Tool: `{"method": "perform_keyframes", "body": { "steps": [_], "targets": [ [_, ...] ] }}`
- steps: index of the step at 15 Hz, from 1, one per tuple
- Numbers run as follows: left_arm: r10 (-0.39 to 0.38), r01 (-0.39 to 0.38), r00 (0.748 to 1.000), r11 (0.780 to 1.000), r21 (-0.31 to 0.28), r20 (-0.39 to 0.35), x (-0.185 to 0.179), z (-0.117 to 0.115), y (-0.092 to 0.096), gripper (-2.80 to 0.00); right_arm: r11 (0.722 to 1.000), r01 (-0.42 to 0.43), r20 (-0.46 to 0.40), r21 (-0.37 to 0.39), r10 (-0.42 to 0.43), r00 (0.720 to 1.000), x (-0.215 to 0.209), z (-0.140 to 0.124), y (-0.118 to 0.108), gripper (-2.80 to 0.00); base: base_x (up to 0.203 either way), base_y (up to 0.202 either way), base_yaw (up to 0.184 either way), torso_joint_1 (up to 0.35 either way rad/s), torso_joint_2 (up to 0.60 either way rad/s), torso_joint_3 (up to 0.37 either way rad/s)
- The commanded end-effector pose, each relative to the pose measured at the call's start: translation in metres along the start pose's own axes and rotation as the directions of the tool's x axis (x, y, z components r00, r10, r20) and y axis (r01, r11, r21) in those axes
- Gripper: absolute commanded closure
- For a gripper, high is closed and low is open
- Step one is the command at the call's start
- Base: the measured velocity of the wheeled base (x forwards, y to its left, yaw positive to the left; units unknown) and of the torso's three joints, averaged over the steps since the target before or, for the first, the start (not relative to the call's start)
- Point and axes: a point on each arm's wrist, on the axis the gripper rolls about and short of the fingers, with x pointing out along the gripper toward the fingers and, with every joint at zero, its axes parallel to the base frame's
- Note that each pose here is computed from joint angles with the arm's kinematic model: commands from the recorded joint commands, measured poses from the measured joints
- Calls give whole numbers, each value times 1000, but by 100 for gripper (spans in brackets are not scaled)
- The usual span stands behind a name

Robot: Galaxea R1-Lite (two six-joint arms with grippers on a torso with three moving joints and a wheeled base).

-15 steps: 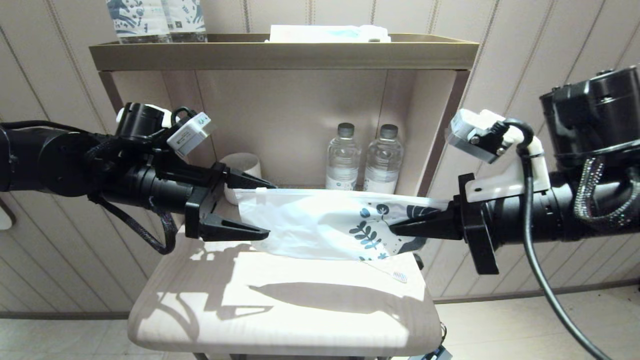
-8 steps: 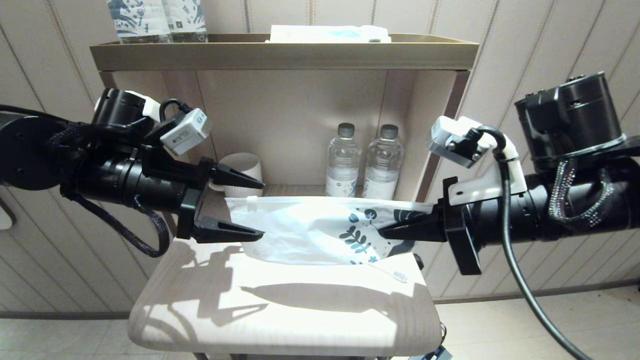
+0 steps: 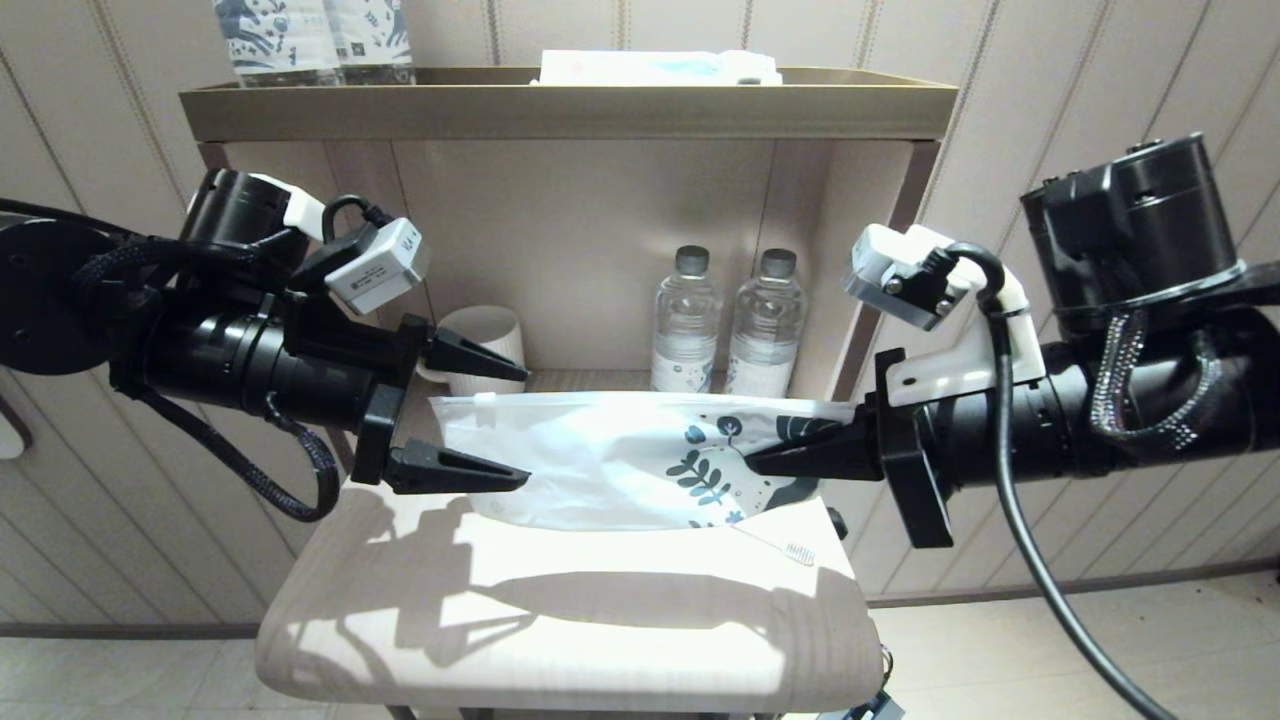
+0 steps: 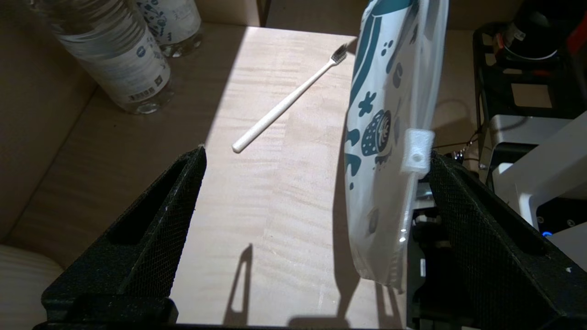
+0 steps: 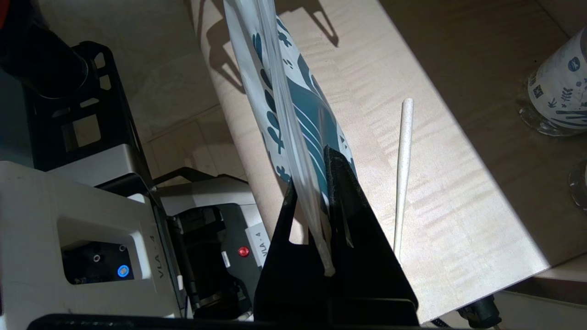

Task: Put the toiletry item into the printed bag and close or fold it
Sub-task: Hand it to the other hand

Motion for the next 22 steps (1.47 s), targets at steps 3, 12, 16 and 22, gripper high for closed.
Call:
{"method": "perform_keyframes", "body": {
  "steps": [3,12,16,22],
  "targets": [
    [-19,19,1000,1000,3,4,4,0,-2,0,1000,-6,-5,2,6,1000,2,-1,0,0,0,0,0,0,0,0],
    [-50,50,999,999,19,3,15,-7,-3,0,1000,-16,-11,0,16,1000,9,-1,-2,0,0,0,0,0,0,0],
    [-56,56,998,998,18,2,16,-7,-4,0,999,-44,-16,-6,43,999,21,4,-1,0,0,0,0,0,0,0],
    [-54,54,999,998,23,5,14,-6,-6,0,995,-96,-39,-15,95,995,66,17,-7,0,0,0,0,0,0,0]
  ]
}}
